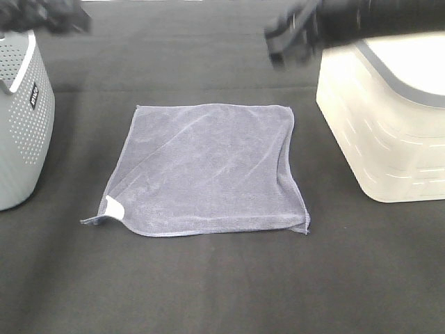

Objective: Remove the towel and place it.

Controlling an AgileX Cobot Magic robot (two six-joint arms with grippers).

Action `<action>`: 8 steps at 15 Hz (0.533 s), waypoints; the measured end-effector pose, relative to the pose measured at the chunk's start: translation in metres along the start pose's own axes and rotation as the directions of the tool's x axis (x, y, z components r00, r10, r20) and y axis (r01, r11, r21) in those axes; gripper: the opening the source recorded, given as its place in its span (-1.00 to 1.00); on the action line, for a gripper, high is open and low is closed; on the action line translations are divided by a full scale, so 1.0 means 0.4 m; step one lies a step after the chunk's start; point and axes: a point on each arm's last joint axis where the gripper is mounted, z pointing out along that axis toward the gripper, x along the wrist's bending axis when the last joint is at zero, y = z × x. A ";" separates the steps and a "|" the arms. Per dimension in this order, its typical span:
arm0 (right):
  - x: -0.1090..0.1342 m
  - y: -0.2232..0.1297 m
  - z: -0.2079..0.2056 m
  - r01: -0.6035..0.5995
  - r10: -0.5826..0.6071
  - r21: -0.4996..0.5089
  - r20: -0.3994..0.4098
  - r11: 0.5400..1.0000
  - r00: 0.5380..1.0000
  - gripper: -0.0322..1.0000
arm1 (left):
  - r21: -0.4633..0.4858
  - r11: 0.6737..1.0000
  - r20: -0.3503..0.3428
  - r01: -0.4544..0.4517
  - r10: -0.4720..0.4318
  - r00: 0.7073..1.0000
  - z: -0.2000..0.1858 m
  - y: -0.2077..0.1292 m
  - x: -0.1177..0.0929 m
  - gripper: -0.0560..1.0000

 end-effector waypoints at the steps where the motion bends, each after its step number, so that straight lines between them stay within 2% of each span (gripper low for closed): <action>1: -0.027 0.030 0.003 -0.071 0.071 -0.005 0.008 0.997 0.997 0.17 | 0.023 1.000 -0.024 0.016 -0.015 1.000 -0.009 0.024 0.027 0.59; 5: -0.164 0.118 0.058 -0.286 0.289 0.124 -0.011 0.950 0.957 0.15 | 0.065 0.996 -0.087 0.053 -0.048 0.995 -0.027 0.102 0.097 0.58; 8: -0.235 0.168 0.083 -0.304 0.298 0.247 0.063 0.920 0.953 0.15 | 0.095 0.992 -0.118 0.080 -0.069 0.991 -0.050 0.152 0.136 0.58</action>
